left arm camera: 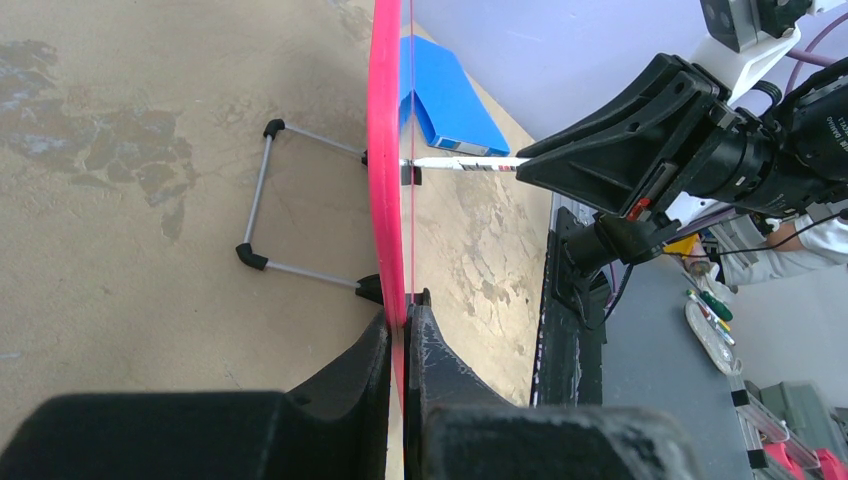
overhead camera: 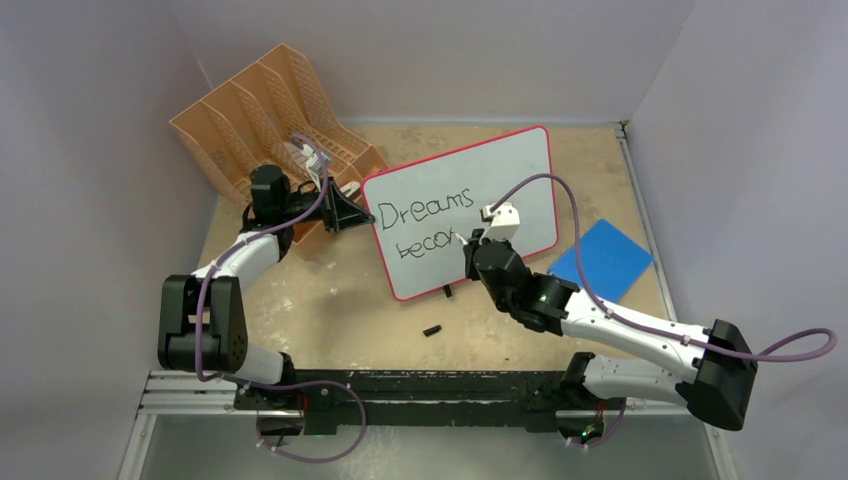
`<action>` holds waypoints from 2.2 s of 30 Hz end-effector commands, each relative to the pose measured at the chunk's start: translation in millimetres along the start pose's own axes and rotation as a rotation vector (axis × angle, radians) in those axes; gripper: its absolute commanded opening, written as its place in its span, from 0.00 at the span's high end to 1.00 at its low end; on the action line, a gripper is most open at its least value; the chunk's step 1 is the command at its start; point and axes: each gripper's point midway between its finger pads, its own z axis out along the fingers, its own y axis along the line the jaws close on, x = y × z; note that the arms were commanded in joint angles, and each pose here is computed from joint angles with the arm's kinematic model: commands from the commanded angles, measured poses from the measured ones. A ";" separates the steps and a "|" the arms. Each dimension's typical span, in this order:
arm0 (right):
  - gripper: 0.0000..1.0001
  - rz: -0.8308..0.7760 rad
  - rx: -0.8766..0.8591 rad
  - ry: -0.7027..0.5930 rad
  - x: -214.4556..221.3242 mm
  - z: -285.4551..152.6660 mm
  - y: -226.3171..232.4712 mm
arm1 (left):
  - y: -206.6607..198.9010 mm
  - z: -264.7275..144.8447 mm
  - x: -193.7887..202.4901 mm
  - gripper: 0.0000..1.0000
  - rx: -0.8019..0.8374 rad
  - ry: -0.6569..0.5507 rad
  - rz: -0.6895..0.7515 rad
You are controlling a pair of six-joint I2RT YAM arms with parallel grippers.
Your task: Write a sentence on the whiteboard
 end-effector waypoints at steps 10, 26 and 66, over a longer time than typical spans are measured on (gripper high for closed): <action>1.00 0.029 0.014 0.028 4.4 -4.4 -4.1 | -6.3 -1.2 -17.3 1.00 0.002 -0.022 0.097; 1.00 0.059 -0.012 -0.043 -19.1 -8.4 1.6 | -5.7 -0.9 -17.1 1.00 0.000 -0.022 0.095; 1.00 0.036 -0.015 -0.034 -9.6 3.7 7.8 | -5.9 -0.9 -16.7 1.00 0.001 -0.021 0.095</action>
